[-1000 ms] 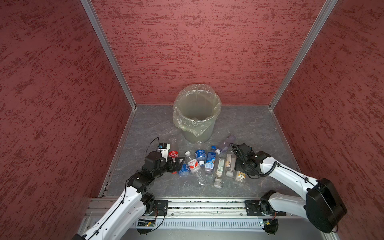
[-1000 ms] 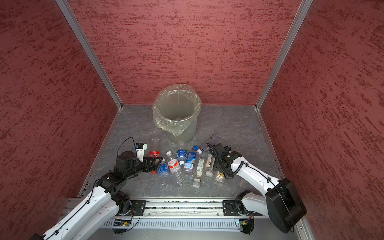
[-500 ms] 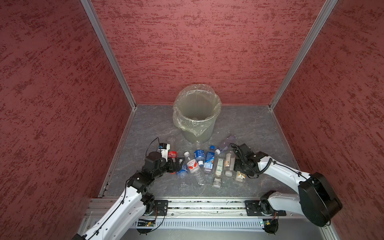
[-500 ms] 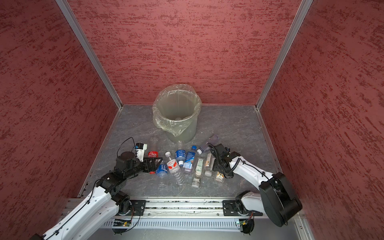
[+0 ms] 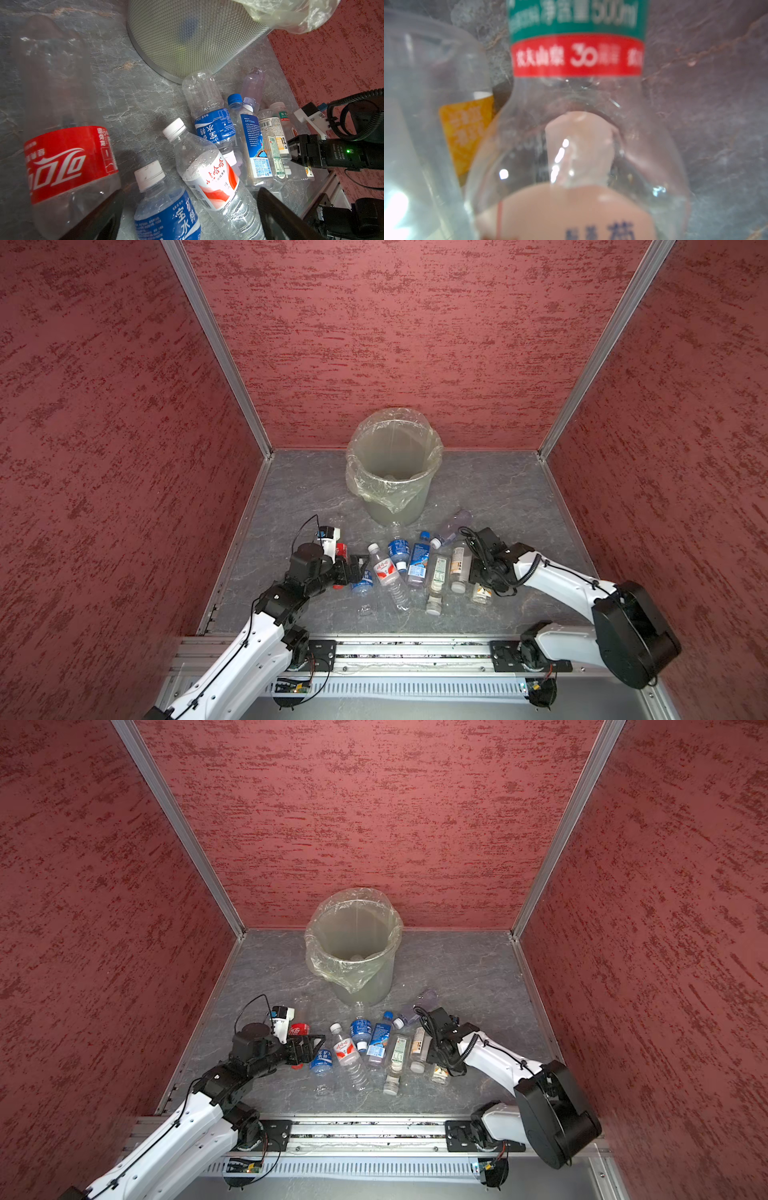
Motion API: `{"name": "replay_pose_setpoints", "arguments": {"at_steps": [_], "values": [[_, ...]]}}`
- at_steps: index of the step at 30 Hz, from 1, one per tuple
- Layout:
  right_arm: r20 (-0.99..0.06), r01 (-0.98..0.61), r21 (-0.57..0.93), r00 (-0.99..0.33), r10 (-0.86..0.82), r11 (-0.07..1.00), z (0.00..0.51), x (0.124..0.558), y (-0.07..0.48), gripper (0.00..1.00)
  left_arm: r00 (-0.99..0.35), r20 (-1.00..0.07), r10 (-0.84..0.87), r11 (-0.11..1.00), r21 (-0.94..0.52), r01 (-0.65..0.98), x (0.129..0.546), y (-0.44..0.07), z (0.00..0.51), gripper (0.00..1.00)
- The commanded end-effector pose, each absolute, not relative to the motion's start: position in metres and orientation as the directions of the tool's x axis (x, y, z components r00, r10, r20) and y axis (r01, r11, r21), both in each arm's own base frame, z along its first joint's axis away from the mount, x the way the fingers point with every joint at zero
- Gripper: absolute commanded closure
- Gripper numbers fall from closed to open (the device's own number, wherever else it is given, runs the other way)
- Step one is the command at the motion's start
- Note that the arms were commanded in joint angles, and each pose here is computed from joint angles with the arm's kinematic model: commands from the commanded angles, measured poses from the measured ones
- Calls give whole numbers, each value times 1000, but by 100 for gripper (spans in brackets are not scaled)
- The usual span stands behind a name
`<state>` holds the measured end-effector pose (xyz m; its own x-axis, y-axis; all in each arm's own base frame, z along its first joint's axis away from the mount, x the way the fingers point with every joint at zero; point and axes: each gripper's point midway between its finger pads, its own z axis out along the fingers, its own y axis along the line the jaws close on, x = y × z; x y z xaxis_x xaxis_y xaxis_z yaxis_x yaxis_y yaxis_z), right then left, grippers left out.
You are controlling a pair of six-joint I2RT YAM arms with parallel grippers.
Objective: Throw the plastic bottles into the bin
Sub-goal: 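Lift the green-cap tea bottle with the right gripper and carry it over the bin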
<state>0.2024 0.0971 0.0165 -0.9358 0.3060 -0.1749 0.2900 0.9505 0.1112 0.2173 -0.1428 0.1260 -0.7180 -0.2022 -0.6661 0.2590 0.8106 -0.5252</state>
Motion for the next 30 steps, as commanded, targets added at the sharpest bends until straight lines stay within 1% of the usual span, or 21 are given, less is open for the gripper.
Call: {"name": "replay_pose_setpoints", "arguments": {"at_steps": [1,5,6,9,15,17,19,22,27,30], "values": [[-175,320,103,-926,334,942,12,200,92,43,-698,-687,-204,806,-522,279,219,-144,131,0],[-200,335,104,-915,350,936,16,200,88,48,-696,-689,-202,806,-521,281,219,-144,131,0],[-211,341,104,-910,356,934,18,201,87,51,-697,-688,-205,807,-521,278,219,-144,131,0],[-258,358,111,-891,374,927,28,204,81,54,-698,-686,-206,807,-523,276,218,-143,130,0],[-316,377,131,-861,399,917,44,206,75,58,-697,-687,-206,808,-521,275,218,-143,131,0],[-339,383,132,-849,405,914,49,209,73,62,-698,-686,-207,809,-521,272,218,-142,130,0],[-372,378,140,-836,402,915,57,212,72,62,-695,-688,-210,811,-519,270,218,-142,131,1],[-420,324,161,-832,361,932,76,221,78,61,-693,-689,-213,813,-518,266,218,-141,131,0],[-519,256,123,-807,282,959,112,237,85,61,-697,-684,-215,818,-515,254,219,-139,129,0],[-594,184,169,-764,250,968,139,247,97,61,-695,-685,-217,821,-513,249,220,-138,129,0]]}}
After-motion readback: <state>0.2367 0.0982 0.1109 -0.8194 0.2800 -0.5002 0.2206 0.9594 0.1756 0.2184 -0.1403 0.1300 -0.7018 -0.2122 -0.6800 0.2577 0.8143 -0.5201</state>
